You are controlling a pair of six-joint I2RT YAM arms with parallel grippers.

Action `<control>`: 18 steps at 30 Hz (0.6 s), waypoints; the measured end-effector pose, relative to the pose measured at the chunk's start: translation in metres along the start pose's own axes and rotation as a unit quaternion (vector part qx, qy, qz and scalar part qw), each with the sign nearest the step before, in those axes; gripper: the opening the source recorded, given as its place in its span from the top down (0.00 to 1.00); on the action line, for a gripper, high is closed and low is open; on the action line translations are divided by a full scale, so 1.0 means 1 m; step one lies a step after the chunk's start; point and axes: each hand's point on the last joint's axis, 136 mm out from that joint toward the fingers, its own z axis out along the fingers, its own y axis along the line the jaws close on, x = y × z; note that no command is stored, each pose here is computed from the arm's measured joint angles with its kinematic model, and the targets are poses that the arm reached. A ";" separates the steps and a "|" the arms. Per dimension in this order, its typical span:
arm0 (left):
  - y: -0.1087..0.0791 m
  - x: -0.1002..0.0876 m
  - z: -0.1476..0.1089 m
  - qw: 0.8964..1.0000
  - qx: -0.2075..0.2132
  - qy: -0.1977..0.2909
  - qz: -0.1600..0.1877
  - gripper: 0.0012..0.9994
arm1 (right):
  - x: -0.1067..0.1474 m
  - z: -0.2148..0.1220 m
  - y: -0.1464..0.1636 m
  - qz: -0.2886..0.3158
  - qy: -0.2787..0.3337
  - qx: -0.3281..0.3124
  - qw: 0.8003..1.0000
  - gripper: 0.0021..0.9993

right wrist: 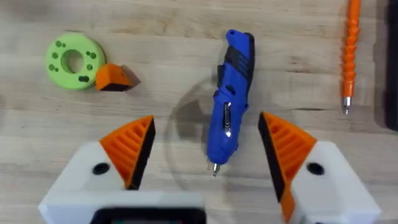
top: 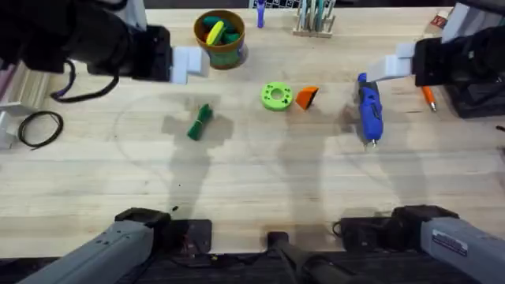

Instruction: Pick up the gripper from the table and insert it into the empty holder that is missing its gripper. Then pick up a screw, insert it into the mounting hole, and use the screwdriver to tighten it. Finally, clean up the table by picking up the vegetable and placing it into the bucket.

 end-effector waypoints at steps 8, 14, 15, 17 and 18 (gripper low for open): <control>0.003 -0.055 0.000 0.988 -0.001 -0.152 -0.013 0.01 | 0.000 0.000 0.000 0.000 0.000 0.000 1.000 0.01; 0.002 -0.042 0.008 0.970 0.014 -0.244 -0.017 0.01 | 0.000 0.000 0.000 0.000 0.000 0.000 1.000 0.01; 0.001 -0.040 0.010 0.966 0.019 -0.259 -0.017 0.01 | 0.000 0.000 0.000 0.000 0.000 0.000 1.000 0.01; -0.002 -0.032 0.012 0.957 0.032 -0.289 -0.015 0.01 | 0.000 0.000 0.000 0.000 0.000 0.000 1.000 0.01; -0.005 -0.028 0.013 0.951 0.040 -0.306 -0.013 0.01 | 0.000 0.000 0.000 0.000 0.000 0.000 1.000 0.01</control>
